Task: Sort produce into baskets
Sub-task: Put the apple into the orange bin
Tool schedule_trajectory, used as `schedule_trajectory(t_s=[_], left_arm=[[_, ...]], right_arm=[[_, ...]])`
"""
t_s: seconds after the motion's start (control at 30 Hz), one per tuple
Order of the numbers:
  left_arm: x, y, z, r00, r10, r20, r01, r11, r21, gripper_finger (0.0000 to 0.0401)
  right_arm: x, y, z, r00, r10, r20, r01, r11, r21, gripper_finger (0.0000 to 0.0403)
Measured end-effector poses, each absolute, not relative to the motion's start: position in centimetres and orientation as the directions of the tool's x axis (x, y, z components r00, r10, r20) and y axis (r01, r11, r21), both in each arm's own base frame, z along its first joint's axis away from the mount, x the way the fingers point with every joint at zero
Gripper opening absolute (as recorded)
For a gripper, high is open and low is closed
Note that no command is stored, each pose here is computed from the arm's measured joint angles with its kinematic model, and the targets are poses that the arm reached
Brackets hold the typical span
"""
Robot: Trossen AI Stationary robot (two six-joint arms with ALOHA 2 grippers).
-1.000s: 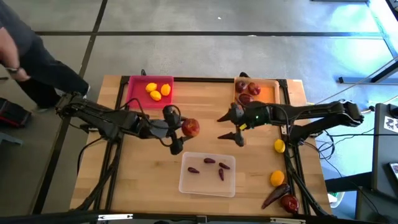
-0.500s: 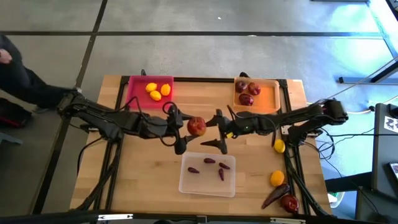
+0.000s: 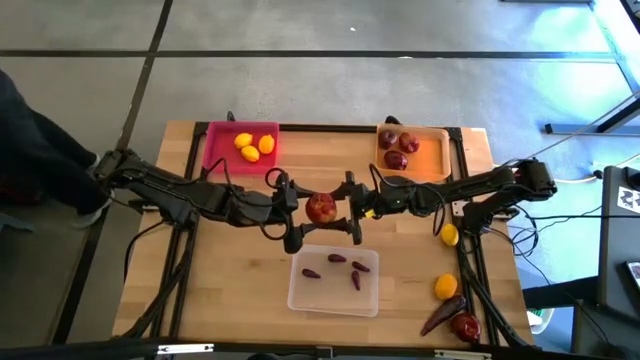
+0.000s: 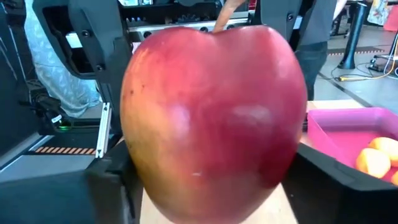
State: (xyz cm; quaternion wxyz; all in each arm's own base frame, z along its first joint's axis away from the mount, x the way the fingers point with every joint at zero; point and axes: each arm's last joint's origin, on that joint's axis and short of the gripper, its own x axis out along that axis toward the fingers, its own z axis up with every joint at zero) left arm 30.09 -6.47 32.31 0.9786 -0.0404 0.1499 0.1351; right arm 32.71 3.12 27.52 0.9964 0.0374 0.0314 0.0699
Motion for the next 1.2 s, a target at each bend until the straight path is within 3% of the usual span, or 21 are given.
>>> schedule_trajectory(t_s=[0.2,0.47,0.77,1.2], left_arm=[[30.0,-6.5,32.3,0.916,0.252,-0.311,-0.274,0.961,-0.030,0.0355],[30.1,-6.4,32.3,0.920,0.239,-0.311,-0.262,0.965,-0.033,0.0386],[28.8,-6.0,33.5,0.924,0.244,-0.293,-0.266,0.963,-0.038,0.0392],[26.2,-5.5,33.1,0.844,0.312,-0.436,-0.350,0.937,-0.007,0.0392]], right_arm=[[32.7,3.1,27.5,0.989,0.137,-0.062,-0.133,0.989,0.057,0.0205],[32.7,3.1,27.5,0.990,0.127,-0.062,-0.124,0.991,0.043,0.0216],[32.4,2.9,27.7,0.994,0.081,-0.079,-0.080,0.997,0.016,0.0220],[24.9,1.3,31.6,0.929,-0.258,-0.264,0.243,0.966,-0.089,0.0222]])
